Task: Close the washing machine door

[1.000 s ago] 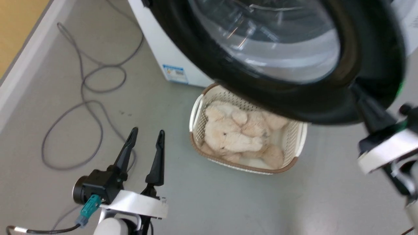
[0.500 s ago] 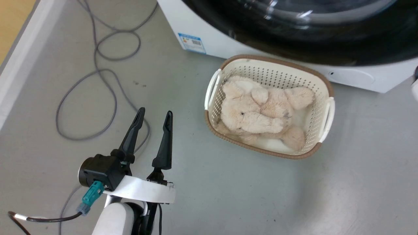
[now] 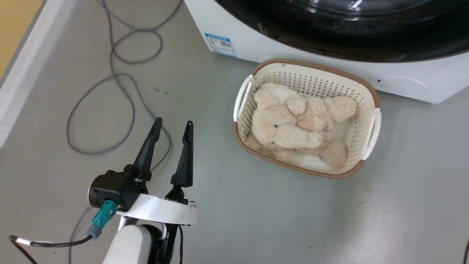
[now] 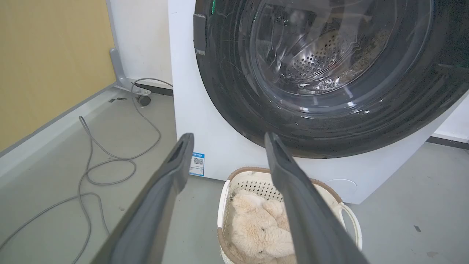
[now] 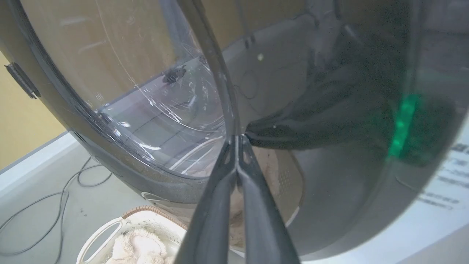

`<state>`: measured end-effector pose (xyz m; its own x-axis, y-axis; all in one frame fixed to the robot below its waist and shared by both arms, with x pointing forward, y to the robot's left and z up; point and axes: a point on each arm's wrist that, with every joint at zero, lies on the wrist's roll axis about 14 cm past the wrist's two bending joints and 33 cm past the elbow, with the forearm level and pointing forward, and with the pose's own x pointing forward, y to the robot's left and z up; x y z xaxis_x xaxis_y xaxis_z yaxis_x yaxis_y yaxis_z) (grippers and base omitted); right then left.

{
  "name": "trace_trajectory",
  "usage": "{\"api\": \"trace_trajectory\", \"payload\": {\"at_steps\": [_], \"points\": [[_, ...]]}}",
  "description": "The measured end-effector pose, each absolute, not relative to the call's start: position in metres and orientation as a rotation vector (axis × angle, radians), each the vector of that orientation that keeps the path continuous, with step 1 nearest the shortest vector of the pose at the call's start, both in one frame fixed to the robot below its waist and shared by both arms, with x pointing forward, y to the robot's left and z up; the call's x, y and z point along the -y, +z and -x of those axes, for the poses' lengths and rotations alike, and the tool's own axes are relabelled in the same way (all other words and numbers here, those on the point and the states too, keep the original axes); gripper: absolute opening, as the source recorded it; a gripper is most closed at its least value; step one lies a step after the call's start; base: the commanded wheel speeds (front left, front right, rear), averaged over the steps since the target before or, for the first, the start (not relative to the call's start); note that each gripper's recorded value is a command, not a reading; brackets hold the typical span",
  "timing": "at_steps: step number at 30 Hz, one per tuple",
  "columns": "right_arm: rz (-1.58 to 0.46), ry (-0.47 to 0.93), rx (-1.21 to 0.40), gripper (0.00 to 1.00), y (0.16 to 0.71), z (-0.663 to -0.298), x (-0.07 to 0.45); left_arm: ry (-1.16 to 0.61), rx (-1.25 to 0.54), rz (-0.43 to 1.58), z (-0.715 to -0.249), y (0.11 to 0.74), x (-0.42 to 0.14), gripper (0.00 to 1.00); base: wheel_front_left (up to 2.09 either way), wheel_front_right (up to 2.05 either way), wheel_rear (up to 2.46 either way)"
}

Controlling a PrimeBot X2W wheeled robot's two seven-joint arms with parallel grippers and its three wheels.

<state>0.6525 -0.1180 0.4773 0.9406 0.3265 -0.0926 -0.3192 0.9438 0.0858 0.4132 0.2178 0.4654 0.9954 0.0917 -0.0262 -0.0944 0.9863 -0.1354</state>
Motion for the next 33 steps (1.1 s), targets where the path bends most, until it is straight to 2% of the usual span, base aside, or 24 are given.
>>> {"api": "trace_trajectory", "payload": {"at_steps": [9,20,28,33], "points": [[-0.068,0.309,-0.012,0.00,0.511,-0.622,0.129,0.080,0.031,0.146,-0.409,0.484,-0.214,1.00,0.00,0.00,0.00],[-0.048,0.293,0.064,0.00,0.526,-0.527,0.155,0.032,0.074,0.174,-0.390,0.501,-0.198,1.00,0.00,0.00,0.00],[-0.110,0.177,0.136,0.00,0.537,-0.462,0.184,-0.021,0.081,0.188,-0.382,0.505,-0.181,1.00,0.00,0.00,0.00],[-0.118,0.123,0.128,0.00,0.527,-0.422,0.188,-0.041,0.082,0.192,-0.376,0.506,-0.174,1.00,0.00,0.00,0.00]]}}
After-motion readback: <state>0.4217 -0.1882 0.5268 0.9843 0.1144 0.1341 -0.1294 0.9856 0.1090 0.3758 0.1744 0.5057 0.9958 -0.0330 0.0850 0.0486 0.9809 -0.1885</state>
